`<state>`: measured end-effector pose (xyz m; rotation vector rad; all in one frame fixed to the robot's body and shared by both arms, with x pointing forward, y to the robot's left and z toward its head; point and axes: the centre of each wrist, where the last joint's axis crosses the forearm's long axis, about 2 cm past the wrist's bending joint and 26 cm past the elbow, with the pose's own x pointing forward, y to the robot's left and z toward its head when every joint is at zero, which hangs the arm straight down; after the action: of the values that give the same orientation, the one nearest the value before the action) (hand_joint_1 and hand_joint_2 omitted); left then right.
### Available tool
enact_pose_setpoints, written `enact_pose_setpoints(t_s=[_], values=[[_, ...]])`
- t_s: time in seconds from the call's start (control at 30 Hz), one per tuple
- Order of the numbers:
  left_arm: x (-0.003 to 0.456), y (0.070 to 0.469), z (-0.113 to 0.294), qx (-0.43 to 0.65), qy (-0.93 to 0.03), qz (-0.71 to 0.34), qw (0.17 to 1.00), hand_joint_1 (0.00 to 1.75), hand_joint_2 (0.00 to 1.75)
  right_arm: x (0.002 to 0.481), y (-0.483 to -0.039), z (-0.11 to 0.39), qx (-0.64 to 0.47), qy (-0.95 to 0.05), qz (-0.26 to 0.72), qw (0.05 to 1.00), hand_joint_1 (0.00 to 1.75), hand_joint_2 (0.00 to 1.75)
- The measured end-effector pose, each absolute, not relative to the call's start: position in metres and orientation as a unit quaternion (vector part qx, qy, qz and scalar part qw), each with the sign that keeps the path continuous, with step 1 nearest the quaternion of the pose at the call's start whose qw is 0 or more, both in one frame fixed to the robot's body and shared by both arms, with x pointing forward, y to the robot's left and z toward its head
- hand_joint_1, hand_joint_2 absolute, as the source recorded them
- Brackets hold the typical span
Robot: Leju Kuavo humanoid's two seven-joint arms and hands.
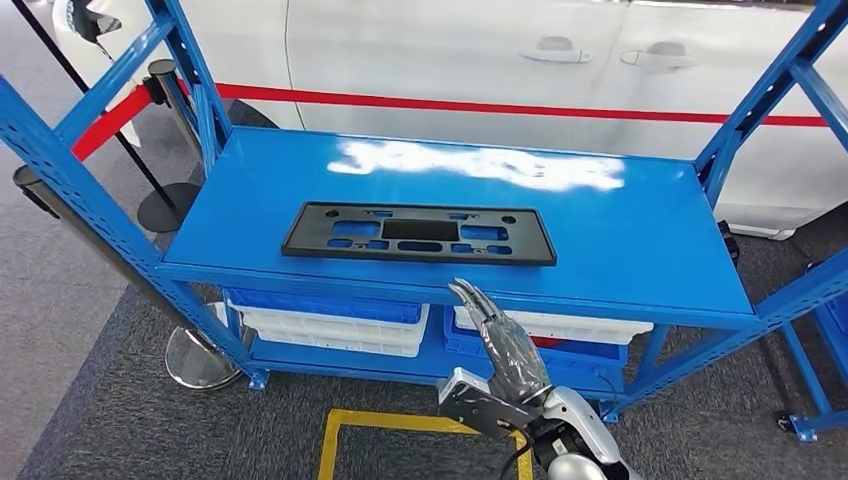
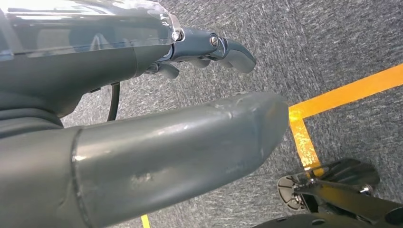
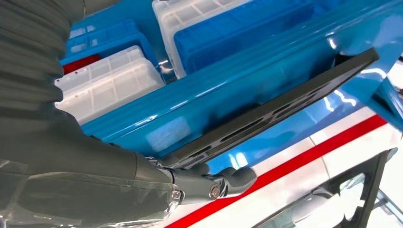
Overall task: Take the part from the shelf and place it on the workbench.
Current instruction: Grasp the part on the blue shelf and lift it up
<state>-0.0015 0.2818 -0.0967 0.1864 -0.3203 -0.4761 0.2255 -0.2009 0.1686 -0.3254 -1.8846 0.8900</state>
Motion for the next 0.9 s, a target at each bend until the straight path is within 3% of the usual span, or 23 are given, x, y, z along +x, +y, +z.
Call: enact_pose_setpoints(t_s=[0.9], values=[[-0.0067, 0.2791, -0.0955, 0.086, -0.151, -0.236, 0.956, 0.00, 0.00, 0.2213, -0.1982, 0.1610, -0.114, -0.756, 0.391, 0.512, 0.00, 1.75]])
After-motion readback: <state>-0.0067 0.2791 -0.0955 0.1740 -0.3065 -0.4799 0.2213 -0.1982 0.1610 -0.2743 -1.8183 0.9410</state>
